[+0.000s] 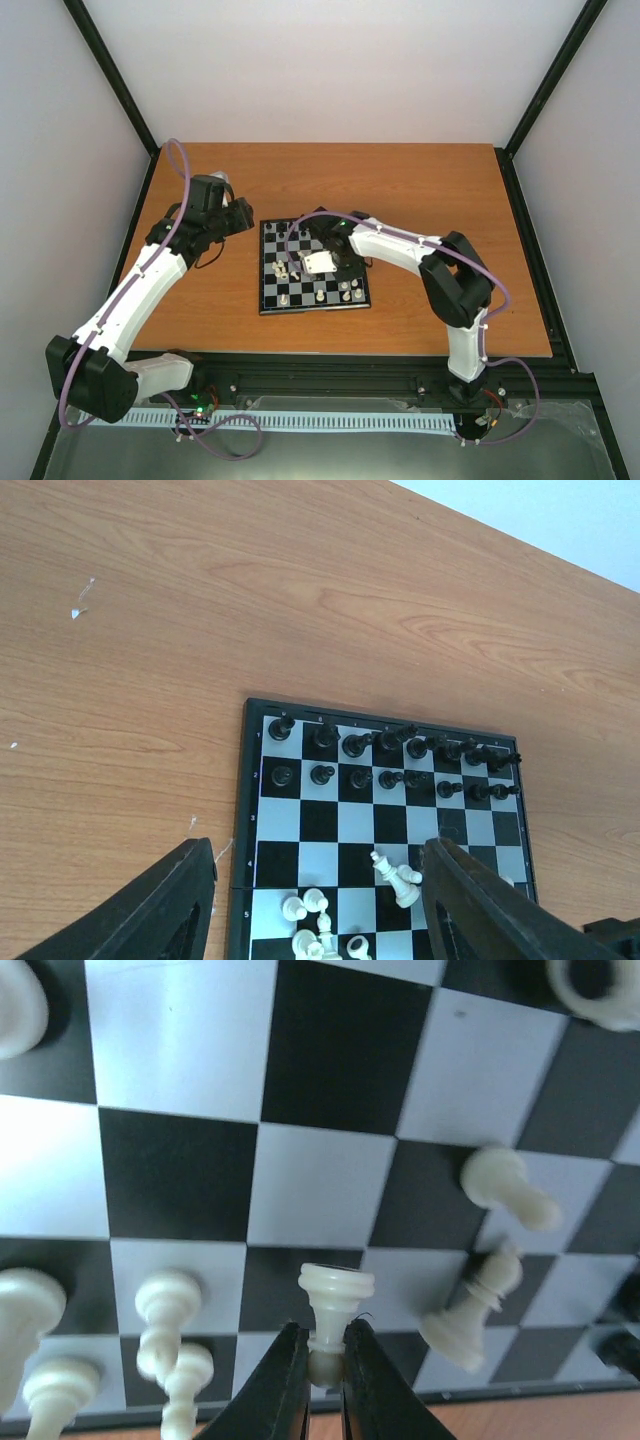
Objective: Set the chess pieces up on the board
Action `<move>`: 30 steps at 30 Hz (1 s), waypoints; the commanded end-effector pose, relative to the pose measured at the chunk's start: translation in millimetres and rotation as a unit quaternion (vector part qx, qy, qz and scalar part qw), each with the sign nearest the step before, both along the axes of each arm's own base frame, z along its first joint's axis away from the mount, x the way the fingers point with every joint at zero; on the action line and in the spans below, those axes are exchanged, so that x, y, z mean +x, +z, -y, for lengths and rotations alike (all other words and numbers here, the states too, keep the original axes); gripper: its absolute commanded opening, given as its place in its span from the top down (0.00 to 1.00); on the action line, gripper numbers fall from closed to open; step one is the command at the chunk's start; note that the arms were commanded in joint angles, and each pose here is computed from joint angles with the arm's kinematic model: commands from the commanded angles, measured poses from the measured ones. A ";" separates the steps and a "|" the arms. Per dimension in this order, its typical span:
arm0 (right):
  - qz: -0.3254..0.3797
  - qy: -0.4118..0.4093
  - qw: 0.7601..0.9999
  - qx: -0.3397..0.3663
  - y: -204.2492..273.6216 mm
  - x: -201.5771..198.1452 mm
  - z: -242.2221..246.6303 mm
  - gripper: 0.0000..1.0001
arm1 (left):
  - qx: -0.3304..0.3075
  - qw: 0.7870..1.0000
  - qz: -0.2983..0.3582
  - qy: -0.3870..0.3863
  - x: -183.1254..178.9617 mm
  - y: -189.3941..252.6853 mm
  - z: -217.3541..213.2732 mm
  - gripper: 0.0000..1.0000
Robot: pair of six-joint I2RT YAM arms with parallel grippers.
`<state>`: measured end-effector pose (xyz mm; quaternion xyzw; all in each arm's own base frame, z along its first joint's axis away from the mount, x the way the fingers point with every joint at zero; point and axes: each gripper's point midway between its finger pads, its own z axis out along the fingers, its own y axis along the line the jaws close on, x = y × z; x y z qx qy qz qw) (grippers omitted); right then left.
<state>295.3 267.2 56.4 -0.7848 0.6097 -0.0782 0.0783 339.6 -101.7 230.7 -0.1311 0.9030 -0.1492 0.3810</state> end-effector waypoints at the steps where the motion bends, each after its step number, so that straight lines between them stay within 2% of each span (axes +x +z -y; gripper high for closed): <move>1: 0.035 0.015 0.998 -0.047 -5.9 10.4 -3.1 0.93 | 0.000 1.000 0.020 -0.009 2.4 9.2 -0.3 0.40; 4: 0.035 0.012 0.998 -0.049 -6.7 13.7 -6.6 0.92 | 0.000 1.000 0.020 -0.011 2.1 9.2 0.0 0.40; 11: 0.030 0.009 0.999 -0.043 -7.1 12.2 -9.0 0.76 | -0.007 1.000 0.020 -0.019 1.4 9.2 3.7 0.40; 30: 0.018 -0.013 1.000 -0.016 -6.7 9.8 -16.0 0.70 | -0.011 0.999 0.011 -0.030 0.4 3.2 7.9 0.40</move>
